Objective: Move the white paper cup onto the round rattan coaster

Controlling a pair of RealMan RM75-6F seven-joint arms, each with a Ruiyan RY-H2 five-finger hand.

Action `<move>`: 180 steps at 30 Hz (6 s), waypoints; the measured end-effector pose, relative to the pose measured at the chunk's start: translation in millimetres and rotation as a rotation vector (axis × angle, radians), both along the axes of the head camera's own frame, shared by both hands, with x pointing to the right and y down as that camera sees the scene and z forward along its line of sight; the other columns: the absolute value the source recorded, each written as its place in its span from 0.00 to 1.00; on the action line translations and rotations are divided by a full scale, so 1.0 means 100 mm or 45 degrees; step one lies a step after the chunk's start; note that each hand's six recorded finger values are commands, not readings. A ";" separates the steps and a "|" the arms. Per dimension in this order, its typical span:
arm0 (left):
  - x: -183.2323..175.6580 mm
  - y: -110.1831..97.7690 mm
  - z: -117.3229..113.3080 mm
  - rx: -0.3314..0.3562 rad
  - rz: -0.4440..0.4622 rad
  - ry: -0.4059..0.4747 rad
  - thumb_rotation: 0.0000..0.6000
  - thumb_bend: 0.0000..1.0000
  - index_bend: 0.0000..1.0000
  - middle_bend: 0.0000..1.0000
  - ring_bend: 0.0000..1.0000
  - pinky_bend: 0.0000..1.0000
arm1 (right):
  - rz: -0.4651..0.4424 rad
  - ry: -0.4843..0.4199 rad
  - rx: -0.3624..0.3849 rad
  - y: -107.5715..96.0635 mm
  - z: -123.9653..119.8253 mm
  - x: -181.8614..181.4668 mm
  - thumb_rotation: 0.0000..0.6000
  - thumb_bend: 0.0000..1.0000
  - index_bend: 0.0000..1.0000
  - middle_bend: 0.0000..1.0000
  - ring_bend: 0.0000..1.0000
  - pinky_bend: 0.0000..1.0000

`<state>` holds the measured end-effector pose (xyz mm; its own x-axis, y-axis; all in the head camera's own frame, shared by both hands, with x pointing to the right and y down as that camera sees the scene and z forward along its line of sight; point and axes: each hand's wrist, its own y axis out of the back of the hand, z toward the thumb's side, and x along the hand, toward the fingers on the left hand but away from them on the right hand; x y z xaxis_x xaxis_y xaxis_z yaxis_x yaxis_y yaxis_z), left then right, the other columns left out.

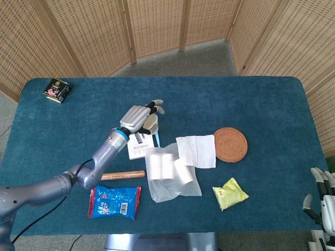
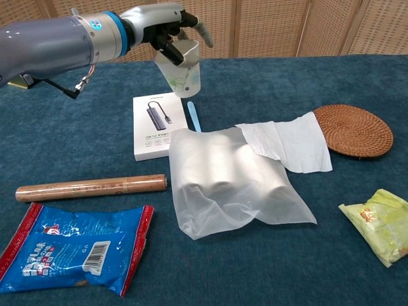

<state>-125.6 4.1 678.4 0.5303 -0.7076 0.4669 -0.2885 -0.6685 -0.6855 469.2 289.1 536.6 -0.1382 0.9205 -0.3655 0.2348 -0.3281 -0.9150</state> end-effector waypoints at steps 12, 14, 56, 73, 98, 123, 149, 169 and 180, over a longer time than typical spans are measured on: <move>0.72 -0.06 0.02 -0.021 0.026 0.110 1.00 0.49 0.27 0.14 0.30 0.46 | -0.057 0.020 0.029 0.02 -0.18 -0.10 0.86 0.75 0.03 0.00 0.00 0.00; 0.85 -0.03 0.06 -0.032 0.038 0.114 1.00 0.49 0.27 0.14 0.29 0.46 | -0.080 0.023 0.024 0.05 -0.22 -0.16 0.86 0.75 0.03 0.00 0.00 0.00; 1.77 0.28 0.50 -0.087 0.176 0.054 1.00 0.47 0.00 0.00 0.00 0.00 | -0.002 0.043 0.060 0.36 -0.51 -0.03 0.86 0.75 0.03 0.00 0.00 0.00; 1.25 0.10 -0.09 0.031 0.266 0.255 1.00 0.47 0.00 0.00 0.00 0.00 | -0.058 0.064 0.061 -0.08 -0.45 0.04 0.86 0.75 0.00 0.00 0.00 0.00; -2.57 0.87 -1.69 0.217 -0.318 -0.231 1.00 0.48 0.00 0.00 0.00 0.00 | -0.538 -0.079 -0.097 -1.55 0.35 -1.19 1.00 0.46 0.00 0.00 0.00 0.00; -3.39 1.40 -1.93 0.135 -0.563 -0.232 1.00 0.48 0.00 0.00 0.00 0.00 | -0.816 0.005 -0.387 -2.35 1.34 -2.69 1.00 0.33 0.00 0.00 0.00 0.00; -3.61 1.64 -1.84 0.070 -0.641 -0.256 1.00 0.48 0.00 0.00 0.00 0.00 | -0.778 0.083 -0.534 -2.47 1.83 -2.80 1.00 0.36 0.06 0.06 0.02 0.21; -3.70 1.71 -1.79 0.051 -0.664 -0.249 1.00 0.48 0.00 0.00 0.00 0.00 | -0.739 0.058 -0.480 -2.53 1.80 -2.81 1.00 0.39 0.22 0.21 0.24 0.40; -3.67 1.63 -1.78 0.071 -0.650 -0.217 1.00 0.48 0.00 0.00 0.00 0.00 | -0.694 0.069 -0.433 -2.60 1.43 -2.55 1.00 0.39 0.22 0.21 0.24 0.40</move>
<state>-493.1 166.8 500.8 0.0326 -0.8817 0.4707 -0.4490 -0.4337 -0.7812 214.2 28.8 679.4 0.2901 0.6980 -0.6548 -0.0913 -0.6609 -0.7449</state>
